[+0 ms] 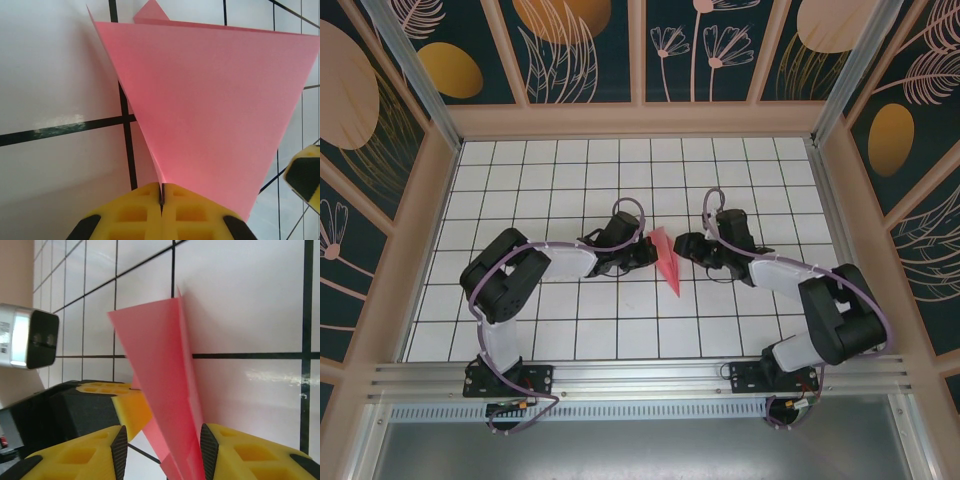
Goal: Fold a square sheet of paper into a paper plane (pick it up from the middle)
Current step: Move the paper plane to the center of the table.
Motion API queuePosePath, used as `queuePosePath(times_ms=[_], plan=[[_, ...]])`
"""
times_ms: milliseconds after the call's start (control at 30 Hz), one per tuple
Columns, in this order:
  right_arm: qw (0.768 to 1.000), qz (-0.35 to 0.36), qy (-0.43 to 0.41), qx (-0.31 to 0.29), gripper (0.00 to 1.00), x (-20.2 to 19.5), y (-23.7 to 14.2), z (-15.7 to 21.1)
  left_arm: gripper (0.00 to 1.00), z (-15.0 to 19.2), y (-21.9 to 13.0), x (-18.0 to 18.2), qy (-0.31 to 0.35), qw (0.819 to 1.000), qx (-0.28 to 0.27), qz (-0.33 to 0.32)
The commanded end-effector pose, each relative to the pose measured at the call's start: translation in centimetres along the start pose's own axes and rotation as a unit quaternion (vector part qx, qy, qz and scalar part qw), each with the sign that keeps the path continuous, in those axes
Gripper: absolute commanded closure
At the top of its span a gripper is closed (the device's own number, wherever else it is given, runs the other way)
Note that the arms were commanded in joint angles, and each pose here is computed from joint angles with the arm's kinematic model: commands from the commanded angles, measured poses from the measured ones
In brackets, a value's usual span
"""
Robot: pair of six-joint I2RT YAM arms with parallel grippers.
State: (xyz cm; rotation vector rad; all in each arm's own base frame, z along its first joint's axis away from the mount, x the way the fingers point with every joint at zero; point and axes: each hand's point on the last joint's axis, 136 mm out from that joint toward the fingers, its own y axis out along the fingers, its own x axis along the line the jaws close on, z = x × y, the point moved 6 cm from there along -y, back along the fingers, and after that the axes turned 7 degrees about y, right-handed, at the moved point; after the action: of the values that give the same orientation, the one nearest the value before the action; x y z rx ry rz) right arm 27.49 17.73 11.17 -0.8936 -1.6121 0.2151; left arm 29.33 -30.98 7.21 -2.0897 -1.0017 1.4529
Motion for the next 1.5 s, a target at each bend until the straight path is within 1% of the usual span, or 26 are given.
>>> queuePosePath(times_ms=[0,100,300,467,600,733,867,1100,1267,1367,1467], plan=[[1.0,-0.012,-0.021,0.013,0.55,0.9,0.7,0.2,1.0,0.4,0.5,0.4,0.013,1.0,0.003,-0.006],[0.999,-0.021,-0.035,0.023,0.56,1.7,1.0,0.4,1.0,0.4,0.5,0.4,0.014,1.0,0.002,-0.007],[0.998,-0.017,-0.045,0.031,0.57,2.0,1.6,0.6,1.0,0.5,0.6,0.7,0.015,1.0,0.005,-0.016],[0.998,-0.001,-0.048,0.037,0.57,1.8,2.1,0.5,1.0,0.5,0.5,0.9,0.014,1.0,0.005,-0.02],[0.997,0.028,-0.053,0.046,0.57,0.9,2.7,0.5,1.0,0.7,0.5,0.9,0.014,1.0,0.007,-0.021],[0.995,0.048,-0.062,0.053,0.55,0.2,2.8,0.7,1.0,0.7,0.5,1.0,0.013,1.0,0.006,-0.022],[0.993,0.046,-0.079,0.069,0.52,0.3,2.7,1.4,1.0,0.7,0.6,1.0,0.013,1.0,0.007,-0.022],[0.992,0.047,-0.092,0.079,0.48,0.5,2.2,2.0,1.0,0.7,0.7,1.0,0.011,1.0,0.009,-0.022],[0.992,0.045,-0.098,0.059,0.48,1.2,1.3,1.6,1.0,0.7,0.7,1.0,0.01,1.0,0.008,-0.022],[0.992,0.061,-0.103,0.042,0.47,1.1,0.8,1.2,1.0,0.7,0.7,0.9,0.011,1.0,0.009,-0.02],[0.99,0.074,-0.11,0.04,0.47,0.8,0.9,1.1,1.0,0.7,0.7,1.0,0.01,1.0,0.009,-0.021]])
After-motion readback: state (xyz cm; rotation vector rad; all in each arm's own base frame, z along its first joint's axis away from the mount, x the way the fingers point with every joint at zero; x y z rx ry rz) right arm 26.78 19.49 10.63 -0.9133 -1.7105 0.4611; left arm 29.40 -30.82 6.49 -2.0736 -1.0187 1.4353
